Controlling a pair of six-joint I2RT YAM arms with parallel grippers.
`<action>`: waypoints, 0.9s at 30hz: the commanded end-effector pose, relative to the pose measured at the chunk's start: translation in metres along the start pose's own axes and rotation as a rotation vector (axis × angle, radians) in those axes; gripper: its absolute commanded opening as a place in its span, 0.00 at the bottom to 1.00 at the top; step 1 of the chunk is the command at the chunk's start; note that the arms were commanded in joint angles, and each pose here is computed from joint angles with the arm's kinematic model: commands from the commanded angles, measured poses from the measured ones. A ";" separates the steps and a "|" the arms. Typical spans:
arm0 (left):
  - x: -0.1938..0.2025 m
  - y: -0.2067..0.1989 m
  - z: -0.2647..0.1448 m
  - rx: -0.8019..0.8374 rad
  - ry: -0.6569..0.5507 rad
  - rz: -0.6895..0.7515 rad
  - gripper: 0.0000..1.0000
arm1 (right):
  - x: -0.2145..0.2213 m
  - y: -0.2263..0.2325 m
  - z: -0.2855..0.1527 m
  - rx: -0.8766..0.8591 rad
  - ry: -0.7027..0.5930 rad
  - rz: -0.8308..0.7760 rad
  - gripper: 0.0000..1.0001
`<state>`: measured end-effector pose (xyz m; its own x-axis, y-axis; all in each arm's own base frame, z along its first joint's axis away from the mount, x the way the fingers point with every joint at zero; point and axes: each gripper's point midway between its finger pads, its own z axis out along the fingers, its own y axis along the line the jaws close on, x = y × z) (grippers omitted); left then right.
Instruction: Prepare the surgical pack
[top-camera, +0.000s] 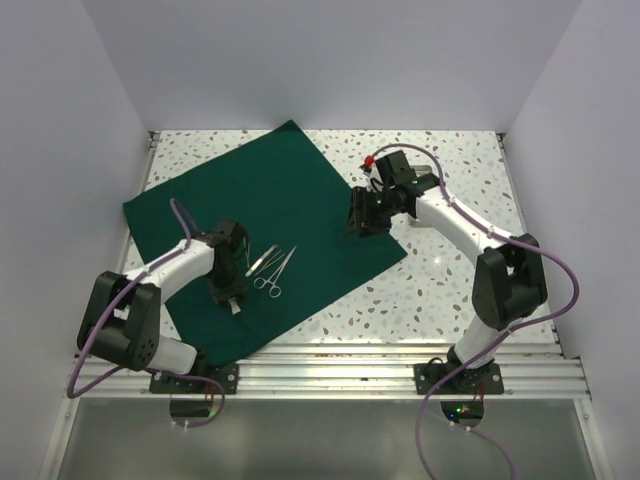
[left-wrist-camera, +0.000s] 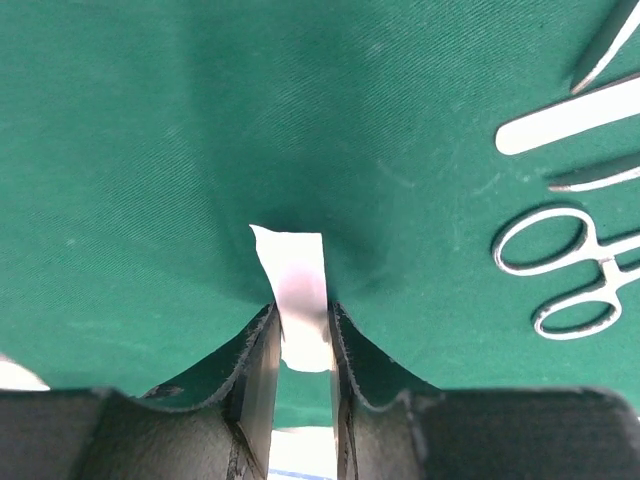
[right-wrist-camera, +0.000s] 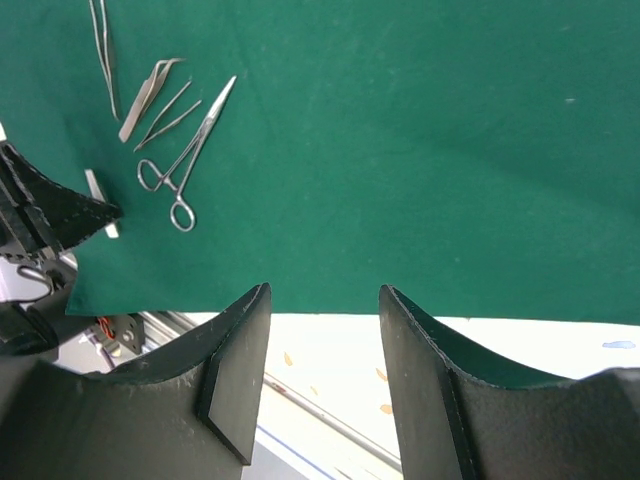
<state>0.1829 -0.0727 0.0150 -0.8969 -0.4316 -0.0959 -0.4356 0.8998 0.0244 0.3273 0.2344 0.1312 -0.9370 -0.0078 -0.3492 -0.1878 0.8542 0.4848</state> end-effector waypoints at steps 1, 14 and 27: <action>-0.016 0.002 -0.022 -0.006 -0.084 0.004 0.28 | -0.011 0.023 -0.008 -0.058 -0.042 -0.037 0.51; -0.029 -0.072 -0.089 0.426 -0.131 0.146 0.22 | -0.010 0.117 0.010 -0.482 0.078 0.099 0.54; -0.020 -0.106 -0.122 0.570 -0.145 0.220 0.24 | 0.022 0.187 0.049 -0.597 0.233 0.106 0.57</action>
<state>0.2285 -0.1528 0.1144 -0.9345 -0.2742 -0.2269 -0.1635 0.8971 -0.4104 0.2840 0.4018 0.1446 -0.9910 -0.0926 -0.0969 -0.1304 0.4986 0.8570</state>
